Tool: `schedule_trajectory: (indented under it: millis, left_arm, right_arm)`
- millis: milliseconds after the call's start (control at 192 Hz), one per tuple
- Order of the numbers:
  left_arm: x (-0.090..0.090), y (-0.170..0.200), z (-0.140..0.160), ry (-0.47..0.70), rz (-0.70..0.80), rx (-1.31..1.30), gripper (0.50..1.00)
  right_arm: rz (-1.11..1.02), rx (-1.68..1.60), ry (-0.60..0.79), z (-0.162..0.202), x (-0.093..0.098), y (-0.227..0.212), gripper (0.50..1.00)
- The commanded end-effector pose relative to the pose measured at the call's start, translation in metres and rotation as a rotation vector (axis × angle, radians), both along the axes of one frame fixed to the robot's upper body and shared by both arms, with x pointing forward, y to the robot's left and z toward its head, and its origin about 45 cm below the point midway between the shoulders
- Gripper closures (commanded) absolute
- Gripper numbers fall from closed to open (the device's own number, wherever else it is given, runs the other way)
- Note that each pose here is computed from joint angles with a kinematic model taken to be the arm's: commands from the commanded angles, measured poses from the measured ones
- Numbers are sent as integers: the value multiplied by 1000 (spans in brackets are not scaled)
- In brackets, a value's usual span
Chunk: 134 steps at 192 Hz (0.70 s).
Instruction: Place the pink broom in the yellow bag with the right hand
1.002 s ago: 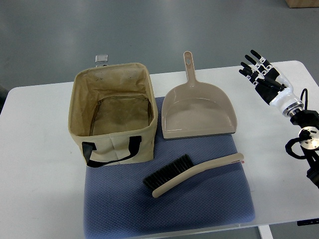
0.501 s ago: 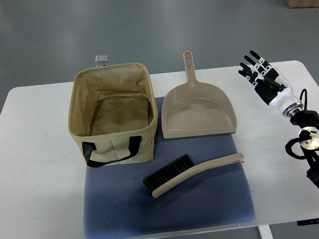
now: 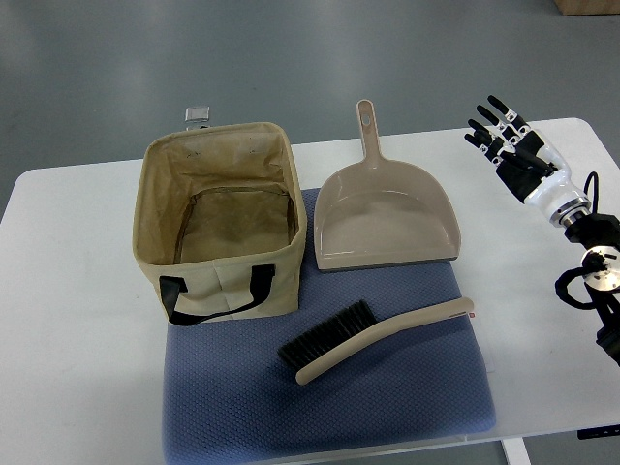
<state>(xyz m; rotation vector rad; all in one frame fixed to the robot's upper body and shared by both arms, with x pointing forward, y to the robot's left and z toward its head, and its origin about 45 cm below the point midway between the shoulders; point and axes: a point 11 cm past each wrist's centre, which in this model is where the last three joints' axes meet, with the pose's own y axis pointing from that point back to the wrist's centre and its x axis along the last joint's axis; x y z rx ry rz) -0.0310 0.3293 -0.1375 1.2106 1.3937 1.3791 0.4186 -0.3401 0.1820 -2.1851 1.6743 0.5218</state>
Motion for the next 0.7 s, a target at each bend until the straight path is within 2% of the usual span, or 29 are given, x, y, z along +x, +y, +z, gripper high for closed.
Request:
schedule_trajectory:
  millis: [0, 694]
  left_arm:
    - [0, 0, 0, 0, 0, 0, 500]
    - [0, 0, 0, 0, 0, 0, 500]
  right_arm:
    - [0, -6, 3, 0, 0, -2, 568]
    - [36, -20, -25, 8, -2, -8, 570]
